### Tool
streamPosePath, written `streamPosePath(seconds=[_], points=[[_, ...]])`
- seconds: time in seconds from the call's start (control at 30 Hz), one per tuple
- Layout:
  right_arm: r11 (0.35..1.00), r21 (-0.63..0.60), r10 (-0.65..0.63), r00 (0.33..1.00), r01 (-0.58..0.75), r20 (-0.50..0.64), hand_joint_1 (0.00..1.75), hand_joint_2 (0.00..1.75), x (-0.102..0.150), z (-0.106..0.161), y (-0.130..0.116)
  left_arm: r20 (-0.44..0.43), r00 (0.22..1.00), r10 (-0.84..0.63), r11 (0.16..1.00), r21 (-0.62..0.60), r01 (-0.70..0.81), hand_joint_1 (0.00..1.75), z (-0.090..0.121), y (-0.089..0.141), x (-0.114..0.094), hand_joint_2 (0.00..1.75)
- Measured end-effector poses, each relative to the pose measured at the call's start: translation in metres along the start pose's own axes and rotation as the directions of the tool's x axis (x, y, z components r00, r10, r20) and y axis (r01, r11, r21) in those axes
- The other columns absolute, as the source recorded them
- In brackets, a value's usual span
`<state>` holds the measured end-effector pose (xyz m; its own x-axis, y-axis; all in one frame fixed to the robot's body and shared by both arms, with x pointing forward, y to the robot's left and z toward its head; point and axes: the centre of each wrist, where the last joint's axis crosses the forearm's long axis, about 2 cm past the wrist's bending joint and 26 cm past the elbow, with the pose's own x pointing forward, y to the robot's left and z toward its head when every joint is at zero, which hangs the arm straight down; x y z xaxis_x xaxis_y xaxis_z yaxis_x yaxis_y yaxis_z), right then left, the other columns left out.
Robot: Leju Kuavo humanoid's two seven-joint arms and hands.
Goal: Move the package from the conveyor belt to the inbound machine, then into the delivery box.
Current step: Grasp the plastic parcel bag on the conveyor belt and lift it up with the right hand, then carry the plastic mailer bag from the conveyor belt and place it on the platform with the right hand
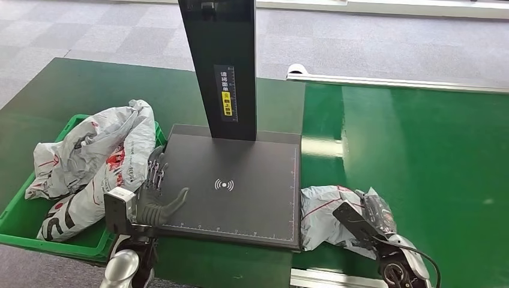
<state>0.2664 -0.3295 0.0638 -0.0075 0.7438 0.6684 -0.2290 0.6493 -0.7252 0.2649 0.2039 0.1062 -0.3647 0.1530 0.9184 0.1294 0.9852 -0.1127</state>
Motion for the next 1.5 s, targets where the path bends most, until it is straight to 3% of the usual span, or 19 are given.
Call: streamPosePath(seconds=[0.23,0.37,0.53,0.63,0.77,1.03,1.27,1.5], points=[[0.957,-0.230,-0.152,0.982,0.176,0.116,1.75,1.75,0.008,0.007,-0.020,0.007,1.000,0.003,1.000,0.005,-0.004,0.00,0.006,0.000,0.000,1.75],[0.867,-0.402,-0.213,0.948,0.294,0.236,1.75,1.75,0.007,0.018,-0.033,0.026,1.000,0.007,1.000,0.004,-0.007,0.00,0.004,0.000,0.001,1.75],[0.759,-0.572,-0.131,0.933,0.312,0.336,1.75,1.75,0.010,0.032,-0.047,0.054,0.999,0.009,1.000,0.009,-0.010,0.00,-0.004,0.000,0.002,1.75],[0.752,-0.600,-0.042,0.929,0.272,0.369,1.75,1.75,0.018,0.035,-0.047,0.071,0.997,0.007,1.000,0.025,-0.008,0.00,-0.004,0.000,0.003,1.75],[0.797,-0.577,0.077,0.919,0.177,0.388,1.75,1.75,0.036,0.028,-0.039,0.088,0.996,0.007,0.999,0.034,-0.010,0.00,-0.004,0.002,0.003,1.75],[0.856,-0.508,0.178,0.869,0.094,0.461,1.75,1.75,0.067,0.005,-0.033,0.101,0.995,0.012,1.000,0.022,-0.014,0.00,-0.006,0.004,0.004,1.75],[0.920,-0.358,0.337,0.788,-0.159,0.515,1.75,1.75,0.094,-0.051,-0.033,0.126,0.992,0.033,0.999,-0.003,-0.033,0.00,-0.019,0.002,0.004,1.75],[0.904,-0.108,0.397,0.715,-0.414,0.576,1.75,1.75,0.109,-0.093,-0.017,0.132,0.990,0.051,0.998,-0.029,-0.047,0.00,-0.032,-0.001,0.005,1.75]])
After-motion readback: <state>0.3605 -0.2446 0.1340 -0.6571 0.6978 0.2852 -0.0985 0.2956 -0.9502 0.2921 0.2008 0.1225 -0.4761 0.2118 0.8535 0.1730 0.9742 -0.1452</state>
